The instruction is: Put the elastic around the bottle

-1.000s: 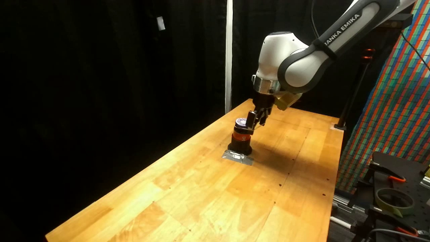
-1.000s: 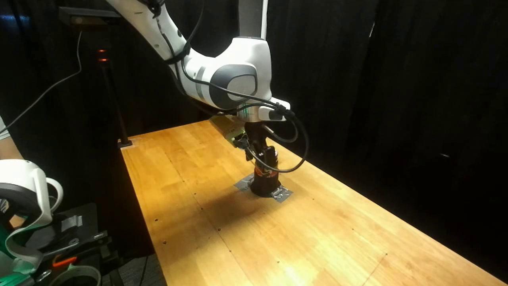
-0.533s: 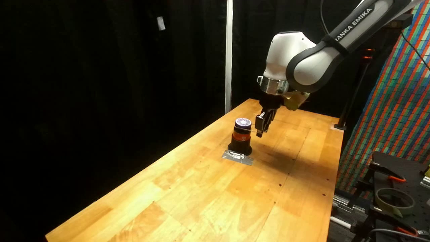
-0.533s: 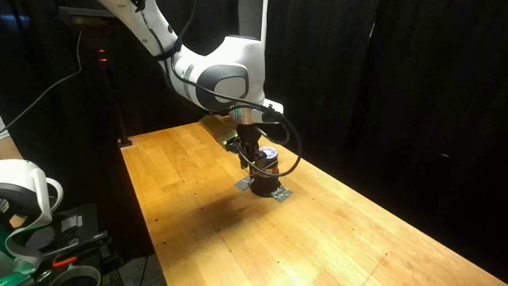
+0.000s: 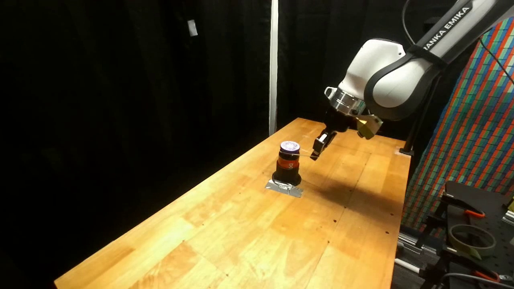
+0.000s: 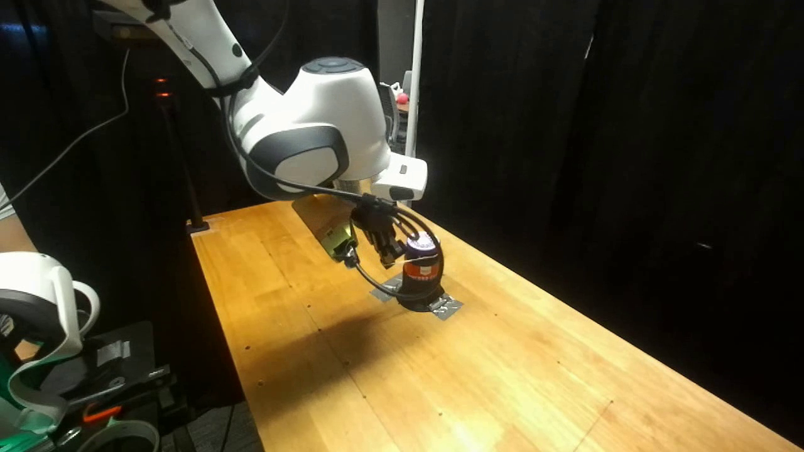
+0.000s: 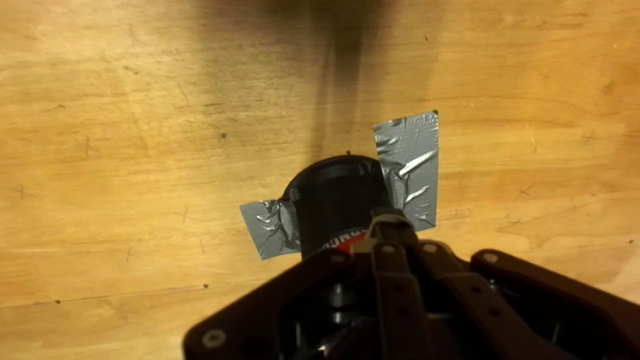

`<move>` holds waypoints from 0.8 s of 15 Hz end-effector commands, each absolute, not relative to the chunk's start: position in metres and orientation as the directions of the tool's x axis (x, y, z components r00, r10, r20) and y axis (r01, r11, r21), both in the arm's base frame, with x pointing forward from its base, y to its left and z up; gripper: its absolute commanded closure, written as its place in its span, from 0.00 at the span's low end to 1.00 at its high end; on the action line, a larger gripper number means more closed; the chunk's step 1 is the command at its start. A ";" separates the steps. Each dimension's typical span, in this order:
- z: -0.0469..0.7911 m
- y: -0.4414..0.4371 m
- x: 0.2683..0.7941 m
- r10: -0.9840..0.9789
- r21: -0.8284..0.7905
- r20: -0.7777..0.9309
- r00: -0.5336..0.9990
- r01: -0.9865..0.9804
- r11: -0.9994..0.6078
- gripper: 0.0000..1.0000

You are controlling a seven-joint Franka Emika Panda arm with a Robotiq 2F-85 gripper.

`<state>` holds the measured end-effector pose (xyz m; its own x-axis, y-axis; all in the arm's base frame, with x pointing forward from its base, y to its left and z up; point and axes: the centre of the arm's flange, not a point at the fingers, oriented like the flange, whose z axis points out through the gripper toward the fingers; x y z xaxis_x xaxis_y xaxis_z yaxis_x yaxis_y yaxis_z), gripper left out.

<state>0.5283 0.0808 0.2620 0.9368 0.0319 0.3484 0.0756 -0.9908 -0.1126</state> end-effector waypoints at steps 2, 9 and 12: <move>0.255 0.077 0.490 0.035 -0.160 0.513 0.858 0.136 -0.978 0.98; 0.256 0.091 0.477 0.054 -0.153 0.629 0.775 0.192 -0.969 0.98; 0.247 0.081 0.471 0.063 -0.144 0.653 0.754 0.205 -0.968 0.97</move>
<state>0.4919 0.1006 0.2556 0.7844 0.0543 0.6179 0.1852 -0.9712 -0.1499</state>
